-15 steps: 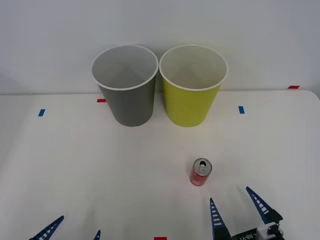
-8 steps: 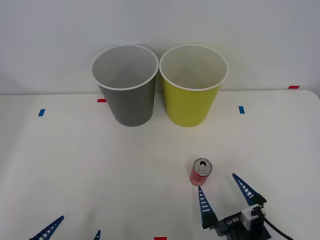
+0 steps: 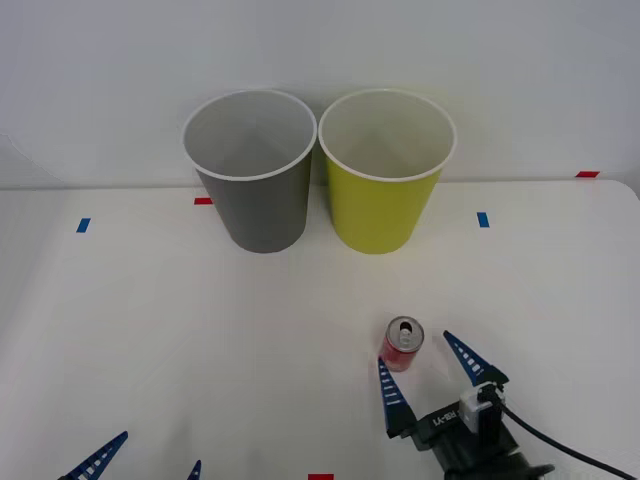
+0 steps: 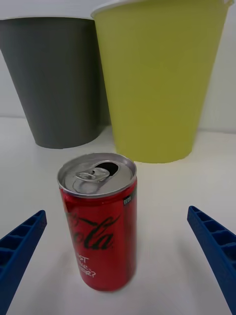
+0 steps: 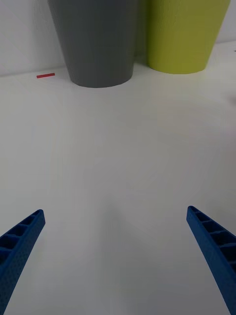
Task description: Put cans in the gray bin and PET bottles in the light green bin.
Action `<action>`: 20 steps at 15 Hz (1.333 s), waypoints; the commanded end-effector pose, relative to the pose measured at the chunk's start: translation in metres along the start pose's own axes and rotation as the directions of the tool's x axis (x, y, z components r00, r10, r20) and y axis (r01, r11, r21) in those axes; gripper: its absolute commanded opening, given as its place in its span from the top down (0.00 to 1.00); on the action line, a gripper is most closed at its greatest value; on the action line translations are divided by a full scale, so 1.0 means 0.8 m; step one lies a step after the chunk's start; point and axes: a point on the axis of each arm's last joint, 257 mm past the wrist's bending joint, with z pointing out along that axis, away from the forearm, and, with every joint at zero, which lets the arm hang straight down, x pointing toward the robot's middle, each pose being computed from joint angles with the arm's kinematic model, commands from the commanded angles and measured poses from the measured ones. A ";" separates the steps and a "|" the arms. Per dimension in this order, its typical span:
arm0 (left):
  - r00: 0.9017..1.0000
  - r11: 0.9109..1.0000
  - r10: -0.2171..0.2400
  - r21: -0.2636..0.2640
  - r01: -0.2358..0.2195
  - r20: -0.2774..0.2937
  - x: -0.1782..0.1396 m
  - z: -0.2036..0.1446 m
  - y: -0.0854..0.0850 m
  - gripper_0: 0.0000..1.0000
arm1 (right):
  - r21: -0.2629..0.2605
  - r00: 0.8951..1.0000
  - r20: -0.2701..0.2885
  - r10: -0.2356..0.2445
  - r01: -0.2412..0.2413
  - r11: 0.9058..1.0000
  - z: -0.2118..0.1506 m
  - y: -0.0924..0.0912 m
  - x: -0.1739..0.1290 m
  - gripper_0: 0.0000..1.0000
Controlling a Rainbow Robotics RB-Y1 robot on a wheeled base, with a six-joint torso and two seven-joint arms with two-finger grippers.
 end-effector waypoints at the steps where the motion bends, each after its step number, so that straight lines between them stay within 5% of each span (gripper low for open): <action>1: 1.000 1.000 0.000 0.000 0.000 0.000 0.000 0.000 0.000 0.00 | -0.011 1.000 -0.004 0.005 -0.005 1.000 0.014 0.006 -0.002 0.00; 18: 1.000 1.000 0.000 0.000 0.000 0.000 0.000 0.000 0.000 0.00 | -0.008 1.000 -0.016 0.011 -0.011 1.000 0.035 0.007 -0.005 0.00; 19: 1.000 1.000 0.000 0.000 0.000 0.000 0.000 0.000 0.000 0.00 | -0.005 1.000 -0.015 0.016 -0.016 1.000 0.036 0.006 -0.005 0.10; 20: 1.000 1.000 0.000 0.000 0.000 0.000 0.000 0.000 0.000 0.00 | -0.005 1.000 -0.013 0.023 -0.023 1.000 0.037 0.007 -0.006 0.44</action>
